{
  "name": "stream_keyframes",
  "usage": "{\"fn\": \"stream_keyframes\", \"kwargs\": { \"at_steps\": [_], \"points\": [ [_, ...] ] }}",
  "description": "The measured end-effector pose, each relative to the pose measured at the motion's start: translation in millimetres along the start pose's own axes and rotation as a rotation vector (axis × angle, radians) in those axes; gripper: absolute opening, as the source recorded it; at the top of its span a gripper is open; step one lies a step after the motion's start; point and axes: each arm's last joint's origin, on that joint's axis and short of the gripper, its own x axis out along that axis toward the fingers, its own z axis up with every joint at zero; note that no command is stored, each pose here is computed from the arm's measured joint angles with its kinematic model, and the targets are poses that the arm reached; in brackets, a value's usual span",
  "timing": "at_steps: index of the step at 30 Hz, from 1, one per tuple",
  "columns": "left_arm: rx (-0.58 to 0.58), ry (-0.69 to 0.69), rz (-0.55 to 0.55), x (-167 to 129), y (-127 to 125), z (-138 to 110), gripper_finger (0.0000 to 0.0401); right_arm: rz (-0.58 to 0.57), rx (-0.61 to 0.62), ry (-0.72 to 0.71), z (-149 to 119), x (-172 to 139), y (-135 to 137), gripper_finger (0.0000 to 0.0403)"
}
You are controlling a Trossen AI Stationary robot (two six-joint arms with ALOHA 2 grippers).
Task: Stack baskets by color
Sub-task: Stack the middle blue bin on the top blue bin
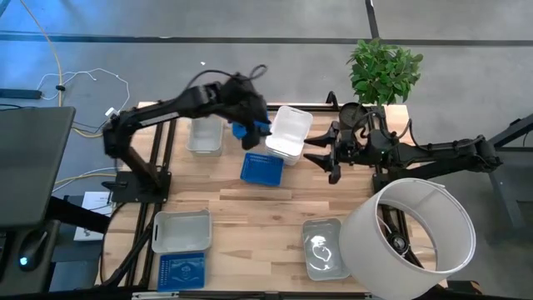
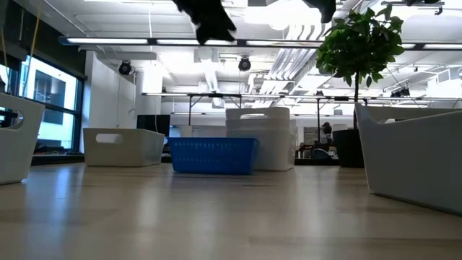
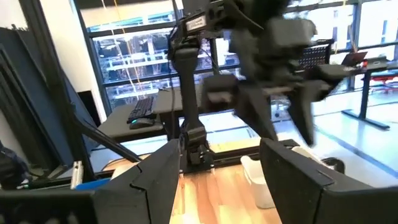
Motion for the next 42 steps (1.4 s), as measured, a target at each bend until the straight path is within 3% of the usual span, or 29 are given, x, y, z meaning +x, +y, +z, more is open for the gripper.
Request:
{"fn": "stream_keyframes", "kwargs": {
  "at_steps": [9,14,24,42],
  "points": [
    [-0.064,-0.422,-0.100,-55.1,-55.2,-37.6,0.0161,-0.008,0.000,-0.004,0.4,0.0,-0.2,0.0209],
    [-0.076,-0.599,-0.060,-71.3,-85.7,-72.3,0.0161,-0.001,0.001,-0.004,0.3,0.0,0.1,0.0209],
    [-0.040,-0.681,0.102,-95.4,-114.0,-119.4,0.0161,0.023,0.011,-0.010,1.1,0.0,0.8,0.0209],
    [-0.015,-0.707,0.146,-103.8,-116.2,-121.2,0.0161,0.023,0.012,-0.009,1.0,0.0,0.8,0.0209]
  ]
}}
